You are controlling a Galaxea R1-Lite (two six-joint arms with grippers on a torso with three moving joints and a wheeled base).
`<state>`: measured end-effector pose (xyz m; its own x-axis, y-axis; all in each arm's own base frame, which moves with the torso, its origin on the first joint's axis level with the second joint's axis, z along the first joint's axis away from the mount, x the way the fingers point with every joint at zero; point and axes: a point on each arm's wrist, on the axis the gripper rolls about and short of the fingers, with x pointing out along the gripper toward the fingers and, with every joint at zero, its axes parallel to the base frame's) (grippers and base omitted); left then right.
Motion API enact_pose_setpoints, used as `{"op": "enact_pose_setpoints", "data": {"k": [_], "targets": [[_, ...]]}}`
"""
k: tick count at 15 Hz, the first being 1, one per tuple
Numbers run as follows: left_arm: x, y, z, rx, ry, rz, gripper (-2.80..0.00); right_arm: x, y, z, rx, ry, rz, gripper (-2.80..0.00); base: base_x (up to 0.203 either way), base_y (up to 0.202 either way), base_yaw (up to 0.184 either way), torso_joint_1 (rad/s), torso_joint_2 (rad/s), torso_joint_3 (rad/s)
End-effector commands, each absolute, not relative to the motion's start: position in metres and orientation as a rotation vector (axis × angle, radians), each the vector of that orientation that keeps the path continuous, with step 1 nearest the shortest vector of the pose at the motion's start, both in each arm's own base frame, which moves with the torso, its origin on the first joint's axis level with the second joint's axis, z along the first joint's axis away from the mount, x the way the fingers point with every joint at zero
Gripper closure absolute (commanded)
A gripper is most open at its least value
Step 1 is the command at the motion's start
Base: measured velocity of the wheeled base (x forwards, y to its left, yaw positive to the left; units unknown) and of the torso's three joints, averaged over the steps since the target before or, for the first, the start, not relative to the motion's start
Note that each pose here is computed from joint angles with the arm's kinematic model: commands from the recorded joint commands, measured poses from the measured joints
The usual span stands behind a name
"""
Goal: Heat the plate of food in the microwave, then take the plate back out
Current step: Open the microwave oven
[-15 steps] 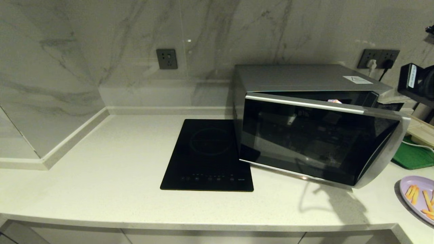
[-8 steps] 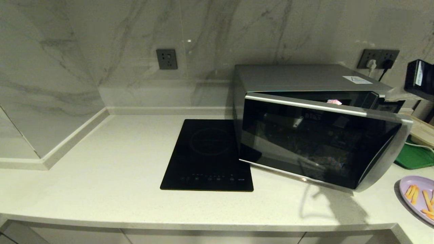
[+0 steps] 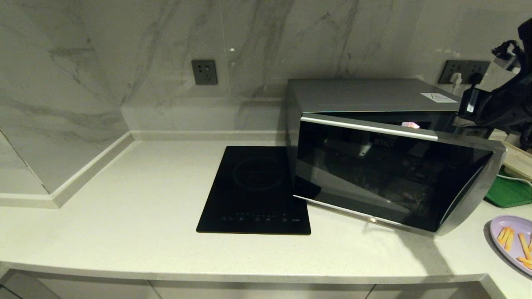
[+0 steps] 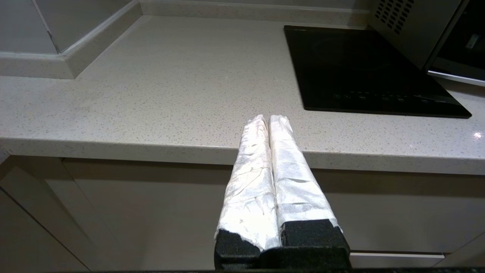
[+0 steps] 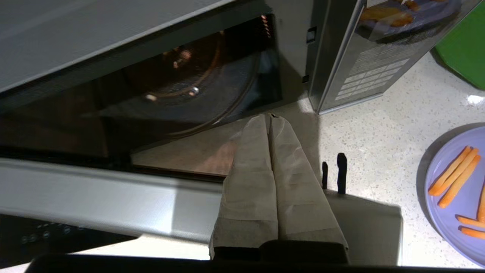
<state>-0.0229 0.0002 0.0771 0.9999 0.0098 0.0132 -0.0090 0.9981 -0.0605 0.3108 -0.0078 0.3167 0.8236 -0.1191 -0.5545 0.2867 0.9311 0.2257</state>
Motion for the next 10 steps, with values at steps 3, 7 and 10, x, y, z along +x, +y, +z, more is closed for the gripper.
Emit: {"op": "enact_pose_setpoints", "data": {"k": [3,7,10], "targets": [[-0.023,0.0,0.077,-0.061,-0.014,0.01,0.0,0.319,-0.01,0.298,0.302,0.647,-0.236,0.0,0.0,0.0,0.0,0.0,0.0,0.0],[-0.023,0.0,0.077,-0.061,-0.014,0.01,0.0,0.303,-0.008,0.302,0.27,0.659,-0.179,0.0,0.0,0.0,0.0,0.0,0.0,0.0],[-0.023,0.0,0.077,-0.061,-0.014,0.01,0.0,0.266,0.002,0.313,0.185,0.662,-0.061,0.0,0.0,0.0,0.0,0.0,0.0,0.0]]}}
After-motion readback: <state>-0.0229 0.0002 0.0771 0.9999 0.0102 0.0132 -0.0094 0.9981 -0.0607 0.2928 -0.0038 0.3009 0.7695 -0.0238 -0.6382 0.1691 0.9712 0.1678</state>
